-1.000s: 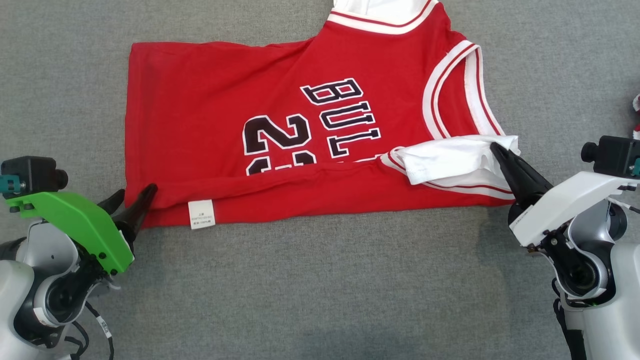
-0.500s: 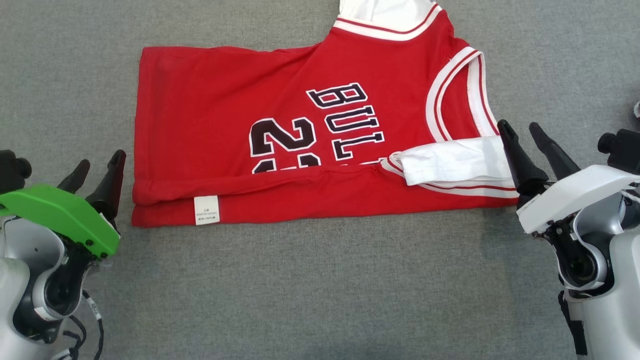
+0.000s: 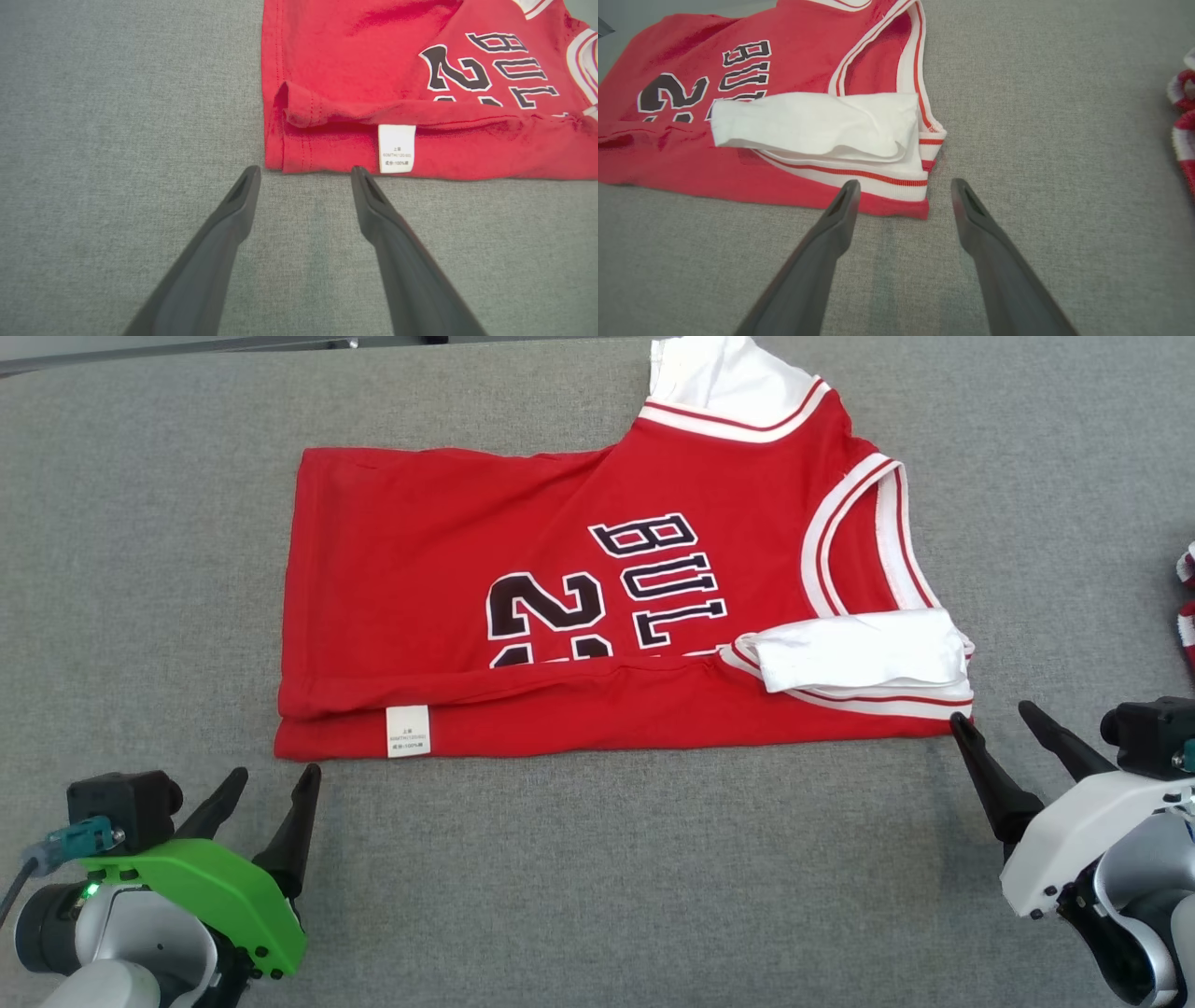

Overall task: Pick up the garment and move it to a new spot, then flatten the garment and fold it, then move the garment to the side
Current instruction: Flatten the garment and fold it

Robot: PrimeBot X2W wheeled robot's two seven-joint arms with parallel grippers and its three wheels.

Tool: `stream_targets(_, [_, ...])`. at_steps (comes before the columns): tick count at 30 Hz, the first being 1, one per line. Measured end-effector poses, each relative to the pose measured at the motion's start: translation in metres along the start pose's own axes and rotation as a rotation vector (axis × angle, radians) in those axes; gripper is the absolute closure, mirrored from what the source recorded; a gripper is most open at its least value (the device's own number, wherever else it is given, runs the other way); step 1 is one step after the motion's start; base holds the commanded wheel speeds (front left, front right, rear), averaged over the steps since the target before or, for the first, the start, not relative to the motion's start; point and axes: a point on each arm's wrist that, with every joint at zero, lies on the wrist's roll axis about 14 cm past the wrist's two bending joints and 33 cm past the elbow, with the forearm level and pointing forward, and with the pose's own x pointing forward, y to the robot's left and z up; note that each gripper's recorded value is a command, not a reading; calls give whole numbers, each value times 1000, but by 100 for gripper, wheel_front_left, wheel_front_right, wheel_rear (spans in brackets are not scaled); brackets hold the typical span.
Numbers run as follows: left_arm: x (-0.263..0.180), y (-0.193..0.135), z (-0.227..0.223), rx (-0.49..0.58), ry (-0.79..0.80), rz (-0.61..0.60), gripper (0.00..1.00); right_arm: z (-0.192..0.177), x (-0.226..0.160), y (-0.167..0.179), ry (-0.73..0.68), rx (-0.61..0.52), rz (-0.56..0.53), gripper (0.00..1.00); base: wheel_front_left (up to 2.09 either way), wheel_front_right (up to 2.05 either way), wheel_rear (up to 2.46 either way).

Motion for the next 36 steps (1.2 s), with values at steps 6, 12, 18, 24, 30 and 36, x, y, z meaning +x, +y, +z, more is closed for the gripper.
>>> stream_targets(6, [14,1,-4,5,63,-8,0,-7,15,-8,76,-9,-11,0,0,0,0])
stream_targets(12, [24,4,-8,5,105,-8,0,-19,25,-5,137,-3,5,0,0,0,0])
stream_targets(18, [28,6,-11,6,122,-5,0,-25,28,-6,153,6,4,0,0,0,0])
stream_targets(24, [35,8,-9,-4,133,-2,0,-30,30,-5,167,14,9,0,0,0,0])
stream_targets(30, [44,11,-16,-12,174,-3,0,-35,34,-2,185,15,23,0,0,0,0])
stream_targets(36, [52,9,-24,11,233,-23,61,-41,38,3,237,14,52,69,0,0,0])
